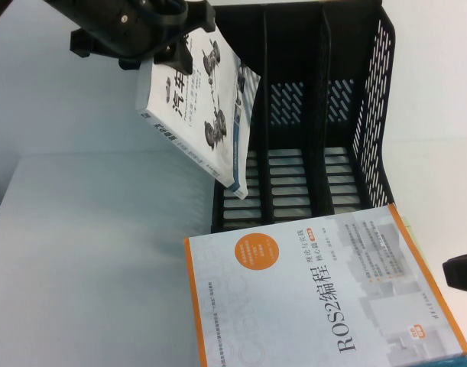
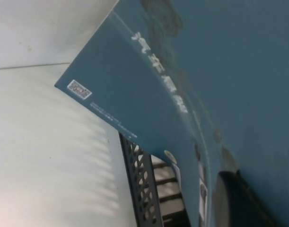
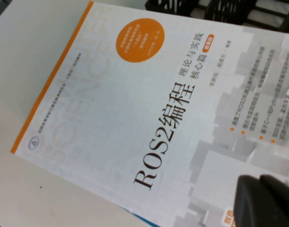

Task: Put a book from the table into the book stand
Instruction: Place the book on the book shelf

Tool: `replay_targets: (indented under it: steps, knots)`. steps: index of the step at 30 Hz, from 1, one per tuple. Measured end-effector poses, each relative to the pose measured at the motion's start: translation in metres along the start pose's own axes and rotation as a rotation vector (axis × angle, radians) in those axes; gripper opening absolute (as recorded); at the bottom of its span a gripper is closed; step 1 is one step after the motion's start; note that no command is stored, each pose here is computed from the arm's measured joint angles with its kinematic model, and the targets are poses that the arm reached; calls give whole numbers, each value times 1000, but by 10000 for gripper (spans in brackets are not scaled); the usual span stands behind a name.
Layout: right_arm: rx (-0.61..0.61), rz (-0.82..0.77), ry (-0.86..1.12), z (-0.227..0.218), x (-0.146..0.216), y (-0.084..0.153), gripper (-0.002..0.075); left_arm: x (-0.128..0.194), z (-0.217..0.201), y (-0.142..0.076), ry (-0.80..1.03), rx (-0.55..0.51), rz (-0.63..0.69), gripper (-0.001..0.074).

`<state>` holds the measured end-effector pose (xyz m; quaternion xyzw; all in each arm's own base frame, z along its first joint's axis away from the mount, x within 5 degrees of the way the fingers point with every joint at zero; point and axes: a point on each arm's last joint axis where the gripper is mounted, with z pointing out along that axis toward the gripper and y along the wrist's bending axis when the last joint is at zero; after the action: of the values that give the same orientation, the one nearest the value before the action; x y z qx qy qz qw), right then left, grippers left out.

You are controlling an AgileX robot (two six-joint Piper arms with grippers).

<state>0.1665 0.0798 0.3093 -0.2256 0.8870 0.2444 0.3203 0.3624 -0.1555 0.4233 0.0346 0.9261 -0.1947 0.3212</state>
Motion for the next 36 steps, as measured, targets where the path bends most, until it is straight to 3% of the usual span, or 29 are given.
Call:
replay_targets:
  steps: [8, 13, 17, 24, 36]
  knots:
    - [13, -10, 1, 0, 0, -1, -4, -3, -17, -29, 9, 16, 120, 119]
    - [26, -13, -13, 0, -1, -2, -4, -5, -58, -60, -87, 88, 166, 119]
    - [33, -17, -15, 0, -1, -3, -4, -5, -96, -71, -174, 130, 166, 118]
    - [36, -11, -17, 0, -2, -3, -4, -2, -127, -70, -229, 143, 170, 118]
    - [36, 3, -17, 0, -2, -3, -4, -3, -100, -54, -201, -35, 167, 118]
